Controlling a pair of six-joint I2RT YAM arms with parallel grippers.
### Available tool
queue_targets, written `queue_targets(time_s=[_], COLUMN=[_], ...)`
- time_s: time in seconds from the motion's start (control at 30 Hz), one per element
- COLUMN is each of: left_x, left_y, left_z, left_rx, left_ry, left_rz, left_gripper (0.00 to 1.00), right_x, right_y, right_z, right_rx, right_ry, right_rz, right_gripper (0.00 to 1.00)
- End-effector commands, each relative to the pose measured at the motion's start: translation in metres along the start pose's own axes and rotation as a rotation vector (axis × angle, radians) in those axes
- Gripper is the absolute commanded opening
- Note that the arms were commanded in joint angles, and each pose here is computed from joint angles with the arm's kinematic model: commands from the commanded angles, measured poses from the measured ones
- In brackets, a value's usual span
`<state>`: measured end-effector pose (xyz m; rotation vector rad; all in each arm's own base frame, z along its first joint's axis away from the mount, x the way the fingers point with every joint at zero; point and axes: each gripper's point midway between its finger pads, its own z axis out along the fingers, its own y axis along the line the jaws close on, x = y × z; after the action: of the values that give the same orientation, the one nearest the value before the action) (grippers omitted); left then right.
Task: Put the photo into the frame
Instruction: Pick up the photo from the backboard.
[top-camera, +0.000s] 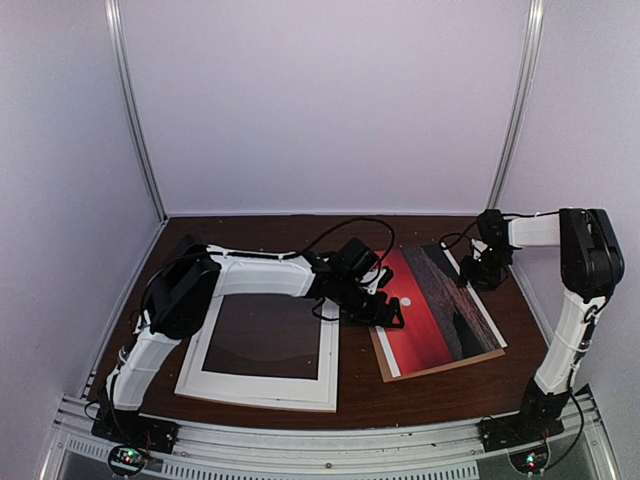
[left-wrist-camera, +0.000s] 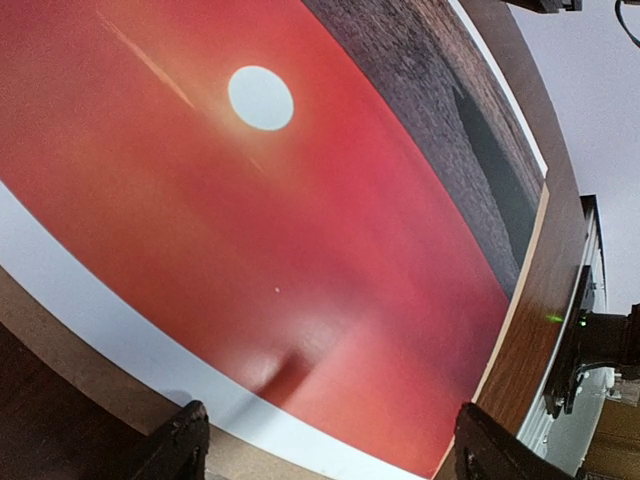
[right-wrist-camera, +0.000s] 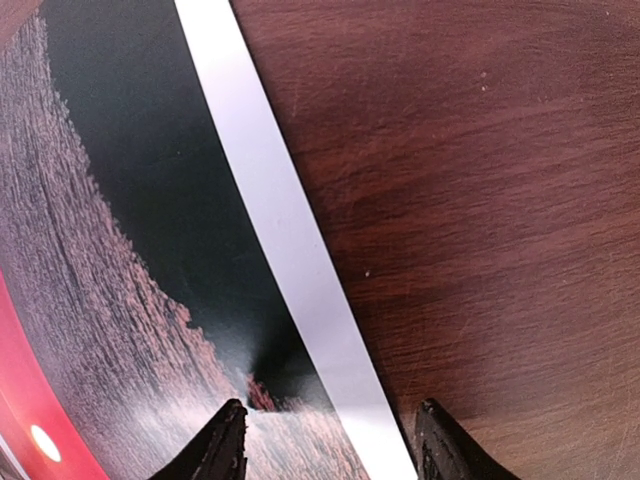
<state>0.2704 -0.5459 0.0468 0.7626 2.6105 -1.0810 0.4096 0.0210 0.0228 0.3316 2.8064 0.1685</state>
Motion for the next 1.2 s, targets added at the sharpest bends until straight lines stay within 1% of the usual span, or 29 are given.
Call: queue_targets(time_s=[0.0,0.3,0.37,0.6,0.8,0.97,1.17], left_x=[0.020,0.016,0.016,0.014,0.015,0.023,0.029], left_y=[0.025,0.013,0.011,0.000,-0.003,0.008,0.016], left_z=[0.014,0.021,0.023,0.033,0.037,0.040,0.042], left_rx=[-0.082,-0.008,0.013,0.092,0.122,0.078,0.048], left_ry=[0.055,0.059,0.059,0.064,0.076,0.101,0.117], left_rz=[-0.041,-0.026,-0.027,-0.035,-0.044,-0.064,-0.072], left_gripper=[0.86,0.86,0.86,0.85,0.85,0.85,0.84], right_x=[0.040,0.046,0.044,0.052,0.059,0.061,0.057], right_y=[-0.004,-0.003,-0.012,-0.013,-0.017,-0.016,-0.007], right_z=[0.006,0.006,0.006,0.005,0.004,-0.001,-0.011], right_rx=[-0.014,-0.029,-0.034,-0.065,-0.083,-0.120,-0.202], right_ry=[0.135,0.152,0.152,0.163,0.170,0.154,0.122], right_rz=[0.030,0.042,0.072,0.094,0.118,0.133,0.130], right_gripper=[0.57,0.56,0.55,0.52,0.46,0.39,0.32])
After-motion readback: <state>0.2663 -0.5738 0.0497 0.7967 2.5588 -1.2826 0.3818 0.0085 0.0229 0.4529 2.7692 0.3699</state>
